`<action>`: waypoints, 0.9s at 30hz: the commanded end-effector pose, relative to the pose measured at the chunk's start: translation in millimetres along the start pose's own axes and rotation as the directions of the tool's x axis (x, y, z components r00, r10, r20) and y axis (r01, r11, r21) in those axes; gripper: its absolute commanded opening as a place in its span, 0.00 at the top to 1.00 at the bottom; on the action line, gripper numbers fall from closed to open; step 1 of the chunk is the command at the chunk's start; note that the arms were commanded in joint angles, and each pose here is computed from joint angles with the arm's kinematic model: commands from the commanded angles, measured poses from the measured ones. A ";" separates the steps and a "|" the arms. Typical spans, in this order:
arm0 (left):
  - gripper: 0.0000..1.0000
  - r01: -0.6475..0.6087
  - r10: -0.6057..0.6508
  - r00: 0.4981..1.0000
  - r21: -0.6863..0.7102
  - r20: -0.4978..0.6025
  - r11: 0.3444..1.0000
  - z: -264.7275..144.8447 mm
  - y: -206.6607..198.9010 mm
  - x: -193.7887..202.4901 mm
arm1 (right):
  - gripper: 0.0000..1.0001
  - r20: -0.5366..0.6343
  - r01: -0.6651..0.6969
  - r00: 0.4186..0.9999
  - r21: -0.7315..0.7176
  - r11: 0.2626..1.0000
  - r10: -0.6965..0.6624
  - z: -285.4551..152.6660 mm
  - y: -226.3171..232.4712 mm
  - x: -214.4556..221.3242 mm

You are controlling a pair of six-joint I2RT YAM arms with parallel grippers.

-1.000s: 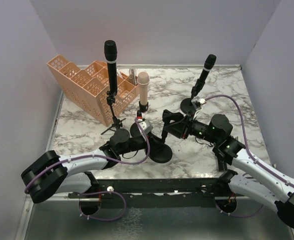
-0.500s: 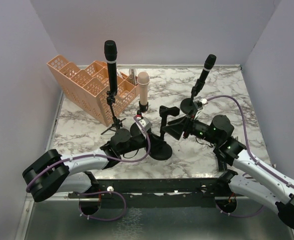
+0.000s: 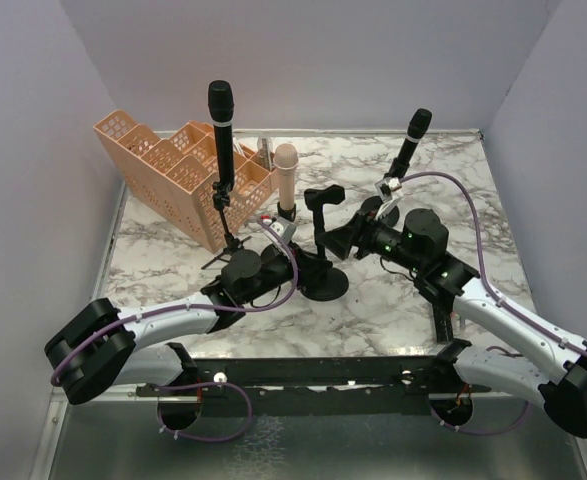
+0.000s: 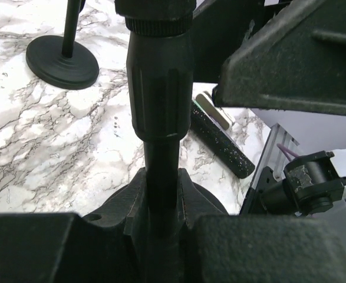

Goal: Attach the microphones to the stand

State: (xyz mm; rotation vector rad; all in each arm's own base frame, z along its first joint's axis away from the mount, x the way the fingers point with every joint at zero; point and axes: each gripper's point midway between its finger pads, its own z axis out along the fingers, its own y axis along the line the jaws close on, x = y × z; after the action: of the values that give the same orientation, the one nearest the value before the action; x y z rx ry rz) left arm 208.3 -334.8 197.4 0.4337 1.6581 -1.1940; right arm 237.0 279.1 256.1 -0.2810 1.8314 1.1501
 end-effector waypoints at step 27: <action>1.00 -0.031 0.047 0.999 0.492 -0.020 0.870 -42.1 -114.8 -41.5 | 0.99 0.049 0.225 0.972 -0.492 0.841 -0.232 -53.8 97.7 -6.1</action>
State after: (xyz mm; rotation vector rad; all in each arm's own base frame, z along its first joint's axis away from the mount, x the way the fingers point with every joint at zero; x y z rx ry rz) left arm 160.0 -336.5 247.1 0.6060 1.5363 -1.4309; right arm 191.4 279.7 303.0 -0.5358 1.6252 1.2915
